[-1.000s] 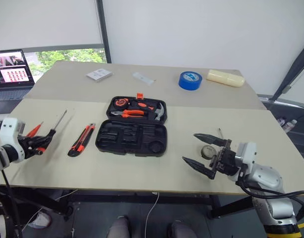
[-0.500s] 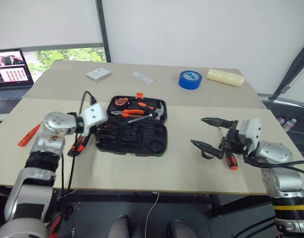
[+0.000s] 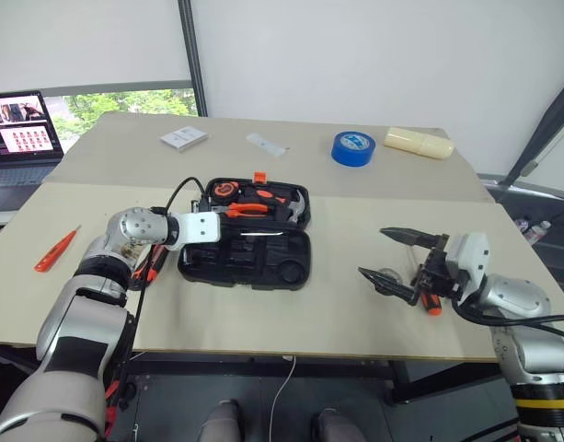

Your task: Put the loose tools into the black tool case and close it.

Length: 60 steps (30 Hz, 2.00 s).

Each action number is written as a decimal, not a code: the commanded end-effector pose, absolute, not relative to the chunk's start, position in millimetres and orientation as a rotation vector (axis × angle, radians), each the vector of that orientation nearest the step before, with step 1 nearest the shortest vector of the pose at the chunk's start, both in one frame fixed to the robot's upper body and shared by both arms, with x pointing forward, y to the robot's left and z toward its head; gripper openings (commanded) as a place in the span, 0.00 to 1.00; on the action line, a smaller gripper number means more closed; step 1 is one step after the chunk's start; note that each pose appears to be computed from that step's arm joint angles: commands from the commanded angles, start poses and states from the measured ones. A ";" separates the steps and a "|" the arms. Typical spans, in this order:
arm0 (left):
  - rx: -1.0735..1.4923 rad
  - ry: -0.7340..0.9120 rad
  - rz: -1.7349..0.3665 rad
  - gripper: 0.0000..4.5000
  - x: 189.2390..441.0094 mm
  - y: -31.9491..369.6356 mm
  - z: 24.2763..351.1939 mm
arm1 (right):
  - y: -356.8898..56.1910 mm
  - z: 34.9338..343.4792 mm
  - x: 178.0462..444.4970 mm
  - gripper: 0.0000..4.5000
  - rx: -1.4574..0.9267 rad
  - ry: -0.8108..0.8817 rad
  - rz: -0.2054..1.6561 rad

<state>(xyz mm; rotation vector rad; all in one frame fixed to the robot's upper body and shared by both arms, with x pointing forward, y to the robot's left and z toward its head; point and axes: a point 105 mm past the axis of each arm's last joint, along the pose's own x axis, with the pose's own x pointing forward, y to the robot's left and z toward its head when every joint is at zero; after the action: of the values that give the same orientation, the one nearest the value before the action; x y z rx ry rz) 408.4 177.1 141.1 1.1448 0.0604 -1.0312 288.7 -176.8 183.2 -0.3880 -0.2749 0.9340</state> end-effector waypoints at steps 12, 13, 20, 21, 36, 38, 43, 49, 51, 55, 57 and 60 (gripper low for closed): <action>0.564 -0.123 -0.942 0.61 422.8 167.0 202.5 | -178.9 195.9 282.8 1.00 -0.371 -0.328 0.903; 0.531 -0.108 -0.927 0.58 424.8 167.3 200.7 | -179.0 195.2 282.4 1.00 -0.368 -0.328 0.900; 0.418 0.037 -0.842 0.04 434.3 165.8 169.5 | -177.6 191.0 281.2 1.00 -0.354 -0.325 0.885; 0.416 0.050 -0.846 0.01 434.0 163.7 165.6 | -177.7 190.7 281.1 1.00 -0.353 -0.325 0.882; 0.587 0.275 -0.907 0.01 421.3 141.4 95.2 | -182.0 176.4 283.9 1.00 -0.329 -0.282 0.822; 0.572 0.276 -0.948 0.01 417.3 135.8 92.3 | -181.9 173.6 285.3 1.00 -0.331 -0.269 0.812; 0.429 0.086 -0.896 0.06 424.3 142.1 130.9 | -192.3 176.2 286.5 1.00 -0.291 -0.268 0.738; 0.261 -0.170 -1.006 0.49 399.3 167.1 181.9 | -235.7 170.9 269.2 1.00 -0.300 -0.192 0.567; 0.257 -0.167 -1.061 0.64 383.6 172.0 180.0 | -255.6 164.5 261.5 1.00 -0.300 -0.151 0.461; 0.276 -0.156 -1.170 0.95 335.7 176.0 168.4 | -298.8 134.0 237.8 1.00 -0.323 0.034 0.202; 0.271 -0.132 -1.187 1.00 312.4 179.7 162.5 | -316.5 109.4 220.5 1.00 -0.323 0.179 0.102; 0.271 -0.085 -1.195 1.00 284.5 187.7 152.6 | -320.1 94.9 199.2 1.00 -0.239 0.227 0.077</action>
<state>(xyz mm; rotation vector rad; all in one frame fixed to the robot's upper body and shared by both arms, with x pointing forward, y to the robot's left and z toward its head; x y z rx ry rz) 293.8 187.2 129.6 0.2236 -0.0089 -1.1842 200.8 -319.1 79.6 -0.2418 0.2758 0.0948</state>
